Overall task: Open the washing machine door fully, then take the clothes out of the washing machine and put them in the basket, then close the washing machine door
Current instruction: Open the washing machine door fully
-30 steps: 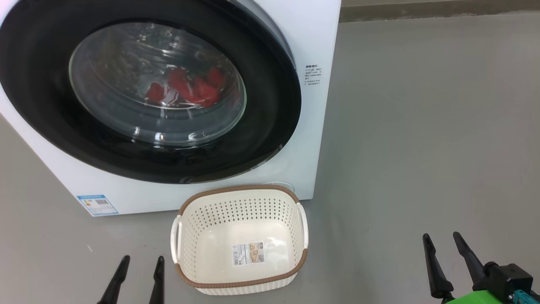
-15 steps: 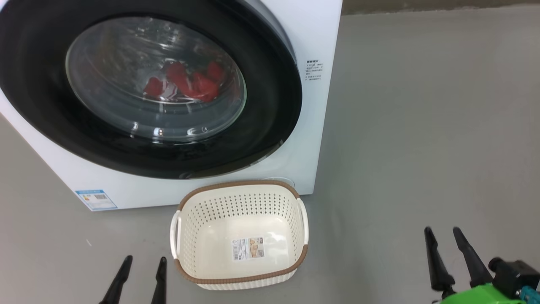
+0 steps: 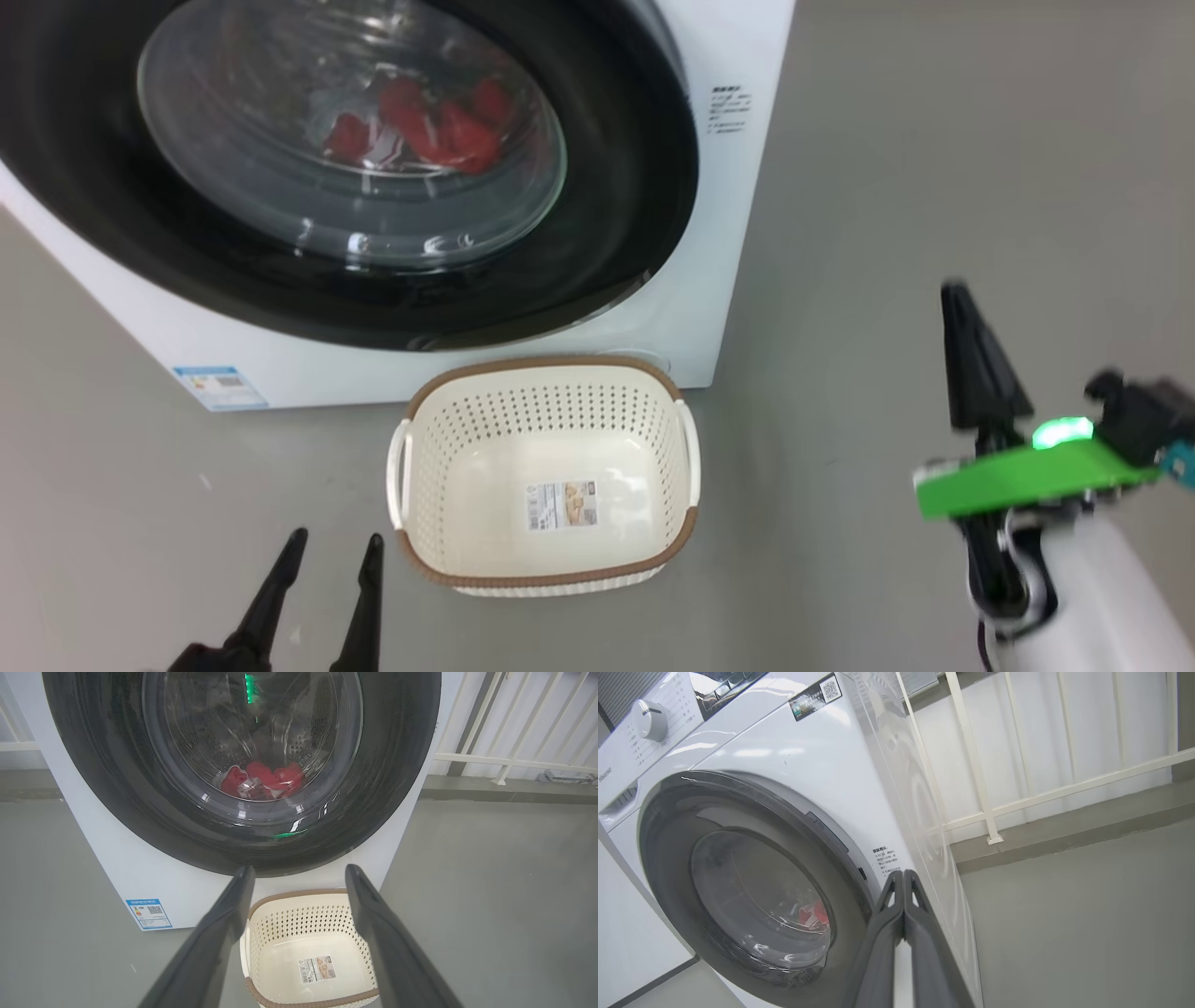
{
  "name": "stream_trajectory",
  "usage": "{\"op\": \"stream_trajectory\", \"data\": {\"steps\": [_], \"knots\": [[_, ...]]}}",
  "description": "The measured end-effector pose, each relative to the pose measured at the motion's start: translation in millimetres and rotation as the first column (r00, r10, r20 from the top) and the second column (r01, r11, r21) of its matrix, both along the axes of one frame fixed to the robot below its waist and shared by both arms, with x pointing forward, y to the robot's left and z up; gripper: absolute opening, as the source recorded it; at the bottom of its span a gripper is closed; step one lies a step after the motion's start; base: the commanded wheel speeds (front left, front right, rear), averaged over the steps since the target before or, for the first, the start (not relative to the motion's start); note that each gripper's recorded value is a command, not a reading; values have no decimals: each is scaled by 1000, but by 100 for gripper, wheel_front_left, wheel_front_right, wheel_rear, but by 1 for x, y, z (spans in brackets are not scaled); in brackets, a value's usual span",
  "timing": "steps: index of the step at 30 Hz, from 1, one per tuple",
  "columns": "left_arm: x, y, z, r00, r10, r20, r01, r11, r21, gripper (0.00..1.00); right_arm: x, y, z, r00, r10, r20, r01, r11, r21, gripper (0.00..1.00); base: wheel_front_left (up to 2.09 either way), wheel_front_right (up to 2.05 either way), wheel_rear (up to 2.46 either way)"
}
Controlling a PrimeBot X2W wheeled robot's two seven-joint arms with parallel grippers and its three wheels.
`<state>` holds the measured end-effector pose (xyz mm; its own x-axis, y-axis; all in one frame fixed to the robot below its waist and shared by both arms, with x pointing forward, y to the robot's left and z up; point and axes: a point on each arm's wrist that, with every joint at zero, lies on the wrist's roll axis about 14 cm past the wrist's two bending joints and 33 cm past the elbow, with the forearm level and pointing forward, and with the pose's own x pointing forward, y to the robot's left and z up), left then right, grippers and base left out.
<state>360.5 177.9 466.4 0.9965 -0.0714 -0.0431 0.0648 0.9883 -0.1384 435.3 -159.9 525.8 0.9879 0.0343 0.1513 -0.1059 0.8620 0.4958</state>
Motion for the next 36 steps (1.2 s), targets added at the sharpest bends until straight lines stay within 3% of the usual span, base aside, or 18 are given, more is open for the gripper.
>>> {"op": "stream_trajectory", "data": {"steps": [13, 20, 29, 33, 36], "knots": [[19, 6, -2, 1000, 9, -2, -9, 1000, -7, 100, 76, 52, 66, 975, 133, 180, -137, 991, 8, 0, 0, 0, 0], [31, 11, -7, 1000, 24, -13, -24, 1000, -18, 100, 110, 82, 62, 963, 214, 163, -228, 971, 73, 0, 0, 0, 0], [39, 18, -16, 998, 44, -37, -45, 999, -23, 100, 151, 108, 60, 931, 352, 96, -365, 893, 263, 0, 0, 0, 0], [44, 18, -20, 998, 43, -45, -44, 999, -23, 100, 167, 112, 55, 913, 406, 48, -404, 876, 264, 0, 0, 0, 0], [46, 19, -23, 998, 45, -53, -46, 999, -24, 100, 172, 125, 47, 877, 480, -6, -458, 840, 290, 0, 0, 0, 0]]}}
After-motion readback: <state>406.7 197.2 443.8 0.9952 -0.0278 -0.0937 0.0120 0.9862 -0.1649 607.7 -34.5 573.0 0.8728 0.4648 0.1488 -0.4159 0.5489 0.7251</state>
